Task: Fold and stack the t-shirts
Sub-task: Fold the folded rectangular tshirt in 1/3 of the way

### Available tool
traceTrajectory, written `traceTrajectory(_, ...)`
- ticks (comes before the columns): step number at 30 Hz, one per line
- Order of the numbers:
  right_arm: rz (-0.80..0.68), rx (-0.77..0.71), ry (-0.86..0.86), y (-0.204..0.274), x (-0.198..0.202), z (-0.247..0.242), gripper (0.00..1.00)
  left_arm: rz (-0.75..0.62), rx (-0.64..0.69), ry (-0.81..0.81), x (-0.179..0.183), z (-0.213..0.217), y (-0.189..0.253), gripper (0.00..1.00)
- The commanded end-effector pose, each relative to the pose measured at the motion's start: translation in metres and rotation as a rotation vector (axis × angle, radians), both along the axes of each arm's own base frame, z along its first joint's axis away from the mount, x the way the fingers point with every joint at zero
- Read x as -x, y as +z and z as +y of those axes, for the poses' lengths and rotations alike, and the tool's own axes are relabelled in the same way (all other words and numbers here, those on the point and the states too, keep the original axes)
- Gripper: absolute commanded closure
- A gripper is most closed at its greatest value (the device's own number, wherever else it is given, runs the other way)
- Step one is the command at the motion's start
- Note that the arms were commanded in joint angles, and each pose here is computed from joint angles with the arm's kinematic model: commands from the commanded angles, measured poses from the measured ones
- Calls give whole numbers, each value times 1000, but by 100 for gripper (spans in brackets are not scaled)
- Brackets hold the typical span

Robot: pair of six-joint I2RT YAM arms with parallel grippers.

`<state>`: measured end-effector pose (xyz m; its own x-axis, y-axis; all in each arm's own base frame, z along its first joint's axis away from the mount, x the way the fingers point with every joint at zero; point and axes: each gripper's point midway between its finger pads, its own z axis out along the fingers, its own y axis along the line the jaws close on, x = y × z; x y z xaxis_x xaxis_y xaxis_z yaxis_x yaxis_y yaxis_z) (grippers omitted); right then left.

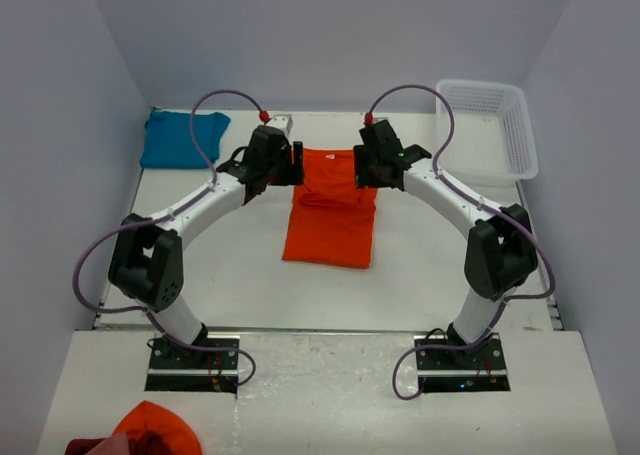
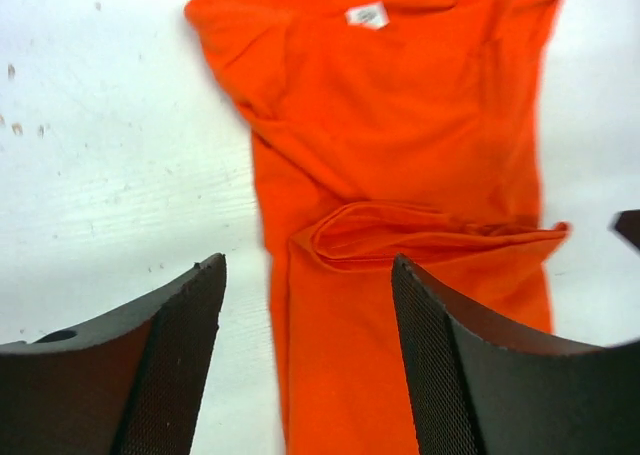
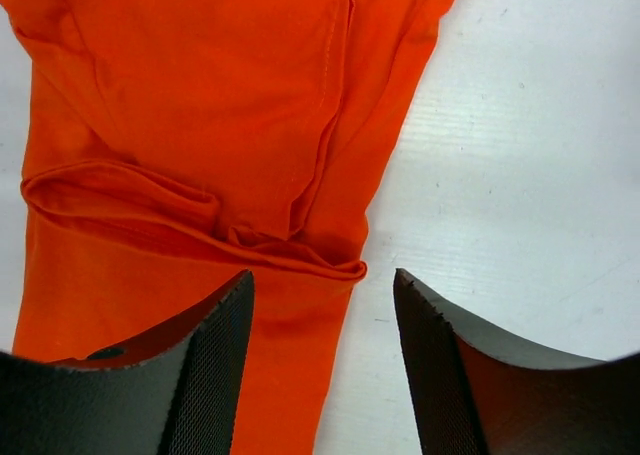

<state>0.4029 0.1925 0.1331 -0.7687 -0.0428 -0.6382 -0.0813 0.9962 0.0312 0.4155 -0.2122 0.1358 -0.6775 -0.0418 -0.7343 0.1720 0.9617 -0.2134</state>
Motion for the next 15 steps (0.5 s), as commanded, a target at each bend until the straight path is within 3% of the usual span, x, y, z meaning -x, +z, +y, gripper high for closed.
traceTrajectory(1,-11,-5,3,18,17,-11,41,-93,12,-1,9,-3,43,31)
traceTrajectory(2,-7,-18,8,16,21,-10,42,-73,37,-48,19,-15,40,37)
traceTrajectory(3,14,-19,14,8,28,-12,56,-59,65,-71,26,-22,39,44)
traceTrajectory(4,33,-51,41,6,35,-6,78,-23,83,-107,37,-28,25,72)
traceTrajectory(5,50,-68,22,2,39,-6,100,8,132,-183,51,-46,21,92)
traceTrajectory(6,70,-71,17,-8,46,-7,100,14,172,-215,58,-58,20,100)
traceTrajectory(11,111,-217,69,-26,71,10,100,103,248,-366,101,-90,-15,100)
traceTrajectory(15,165,-222,73,-44,70,18,100,104,256,-365,94,-94,-27,100)
